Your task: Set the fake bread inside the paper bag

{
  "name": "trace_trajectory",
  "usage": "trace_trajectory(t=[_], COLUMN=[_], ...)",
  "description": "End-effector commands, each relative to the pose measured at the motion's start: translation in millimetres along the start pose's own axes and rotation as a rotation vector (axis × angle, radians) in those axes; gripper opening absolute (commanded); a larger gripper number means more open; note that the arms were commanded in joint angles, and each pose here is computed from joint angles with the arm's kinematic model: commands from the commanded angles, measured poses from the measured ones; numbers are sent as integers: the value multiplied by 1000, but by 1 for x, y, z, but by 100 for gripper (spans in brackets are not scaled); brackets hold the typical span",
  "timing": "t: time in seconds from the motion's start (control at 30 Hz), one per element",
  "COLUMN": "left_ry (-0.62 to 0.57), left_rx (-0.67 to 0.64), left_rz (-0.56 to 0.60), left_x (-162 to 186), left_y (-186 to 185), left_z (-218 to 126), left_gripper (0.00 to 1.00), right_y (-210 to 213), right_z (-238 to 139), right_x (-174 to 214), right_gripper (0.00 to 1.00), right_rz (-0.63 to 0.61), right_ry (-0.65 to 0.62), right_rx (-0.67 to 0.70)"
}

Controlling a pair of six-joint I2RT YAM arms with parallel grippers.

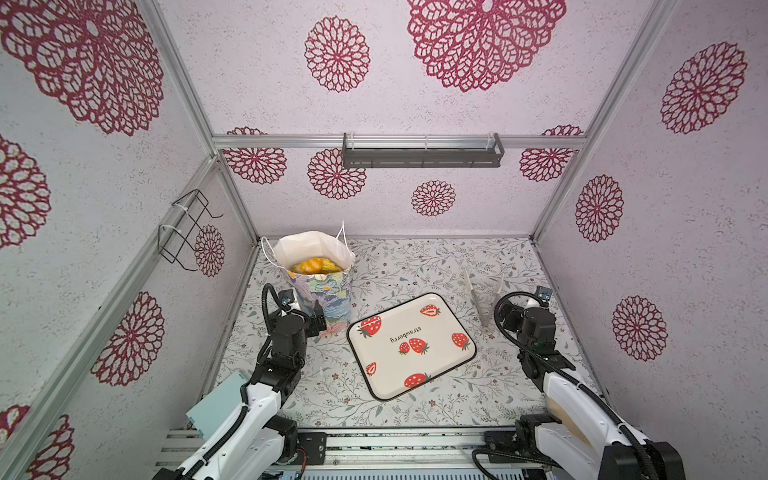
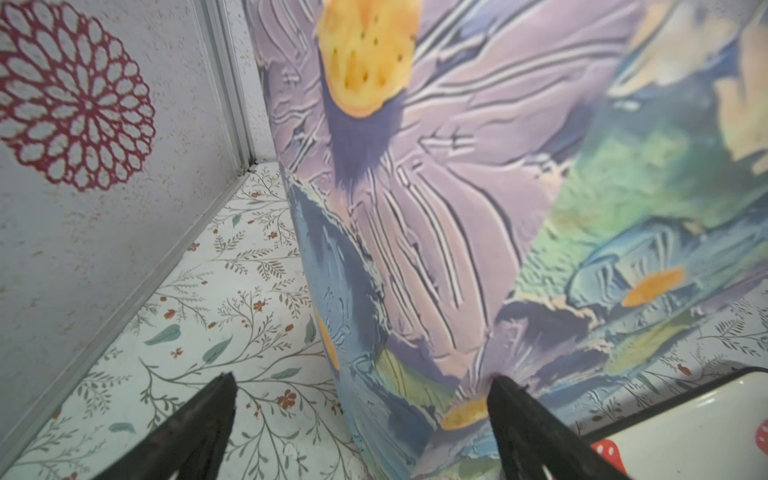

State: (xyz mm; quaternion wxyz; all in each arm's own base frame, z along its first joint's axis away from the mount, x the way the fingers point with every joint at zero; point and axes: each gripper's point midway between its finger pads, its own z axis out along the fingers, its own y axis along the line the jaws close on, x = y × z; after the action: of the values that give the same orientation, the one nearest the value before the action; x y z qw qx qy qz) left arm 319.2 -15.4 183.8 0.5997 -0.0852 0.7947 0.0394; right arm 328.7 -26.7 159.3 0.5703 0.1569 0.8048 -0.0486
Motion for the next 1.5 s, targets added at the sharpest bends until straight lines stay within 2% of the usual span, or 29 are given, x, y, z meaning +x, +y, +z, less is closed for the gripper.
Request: trace_trajectory(t=[0.0,0.27,0.4,0.63,0.9,1.2,1.47], left_ry=[-58,-101,-93,-55,-66,-33,-41], left_rx=[-36,-19,0,-49,-11,60,47], left_rz=[72,96,44,75,45,55,37], left_x=[-13,-16,-16,-2,4,15,12], left_y=[3,7,19,37,44,37,48], left_z=[4,9,17,36,47,75,81], left_gripper=[97,97,97,97,97,98,98], right_y=[-9,-9,-8,-13,-16,-16,-14], right_z=[-2,4,6,13,22,31,34], right_x=[-28,-23,-20,-10,-2,3,11], right_gripper=[97,96,96,95,95,94,94], right_rz=[-30,-82,-87,-118,-90,-61,-50], right_ry=[-127,-169,-191,-202,-221,-240,-250], right_rx=[57,56,46,74,33,-5,-33])
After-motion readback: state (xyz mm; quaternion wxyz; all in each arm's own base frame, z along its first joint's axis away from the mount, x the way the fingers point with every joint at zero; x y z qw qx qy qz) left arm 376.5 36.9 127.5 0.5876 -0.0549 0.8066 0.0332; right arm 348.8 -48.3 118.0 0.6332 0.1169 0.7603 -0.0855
